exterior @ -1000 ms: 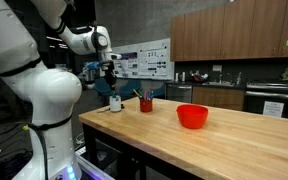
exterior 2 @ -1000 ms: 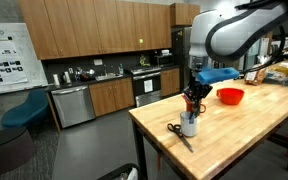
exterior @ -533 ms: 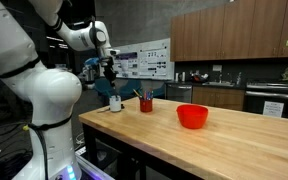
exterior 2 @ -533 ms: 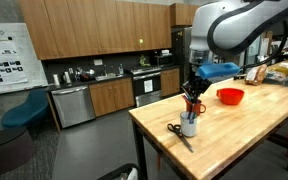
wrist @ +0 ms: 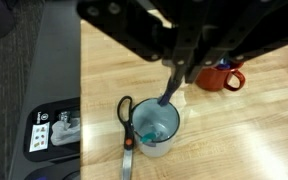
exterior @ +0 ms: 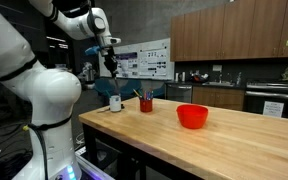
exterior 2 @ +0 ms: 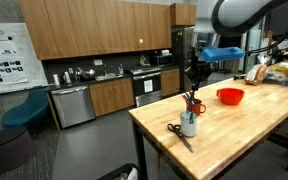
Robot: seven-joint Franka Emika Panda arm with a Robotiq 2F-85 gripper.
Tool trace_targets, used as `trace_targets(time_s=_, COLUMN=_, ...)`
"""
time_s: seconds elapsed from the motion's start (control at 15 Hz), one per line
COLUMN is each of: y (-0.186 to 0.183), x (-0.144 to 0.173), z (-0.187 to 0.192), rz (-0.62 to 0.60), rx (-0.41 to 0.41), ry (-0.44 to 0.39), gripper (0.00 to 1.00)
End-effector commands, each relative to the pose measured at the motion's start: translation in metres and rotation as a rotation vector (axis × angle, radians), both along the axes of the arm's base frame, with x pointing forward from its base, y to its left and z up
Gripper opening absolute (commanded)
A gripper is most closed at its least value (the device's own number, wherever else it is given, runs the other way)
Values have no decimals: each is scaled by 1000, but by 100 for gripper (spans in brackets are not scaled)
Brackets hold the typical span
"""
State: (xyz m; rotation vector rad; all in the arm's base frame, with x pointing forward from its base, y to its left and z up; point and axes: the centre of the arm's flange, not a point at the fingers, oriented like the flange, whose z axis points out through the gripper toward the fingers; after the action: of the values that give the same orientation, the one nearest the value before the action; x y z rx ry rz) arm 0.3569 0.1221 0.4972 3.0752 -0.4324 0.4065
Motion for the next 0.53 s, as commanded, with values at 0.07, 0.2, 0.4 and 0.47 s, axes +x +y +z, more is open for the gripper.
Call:
trace_targets(time_s=0.07, y=-28, x=-5, z=49, rz=-7, rx=-19, ry=-19, gripper=2)
trace_targets(time_s=0.2, y=-43, x=-3, z=66, rz=-13, rx=-18, ry=-16, gripper=2)
trace_targets(time_s=0.4, y=-73, x=2, z=89, rz=-24, rx=-29, ry=-8, gripper=2)
trace_targets(time_s=0.47, y=-85, x=5, z=96, rz=-30, rx=-37, ry=-6, gripper=2)
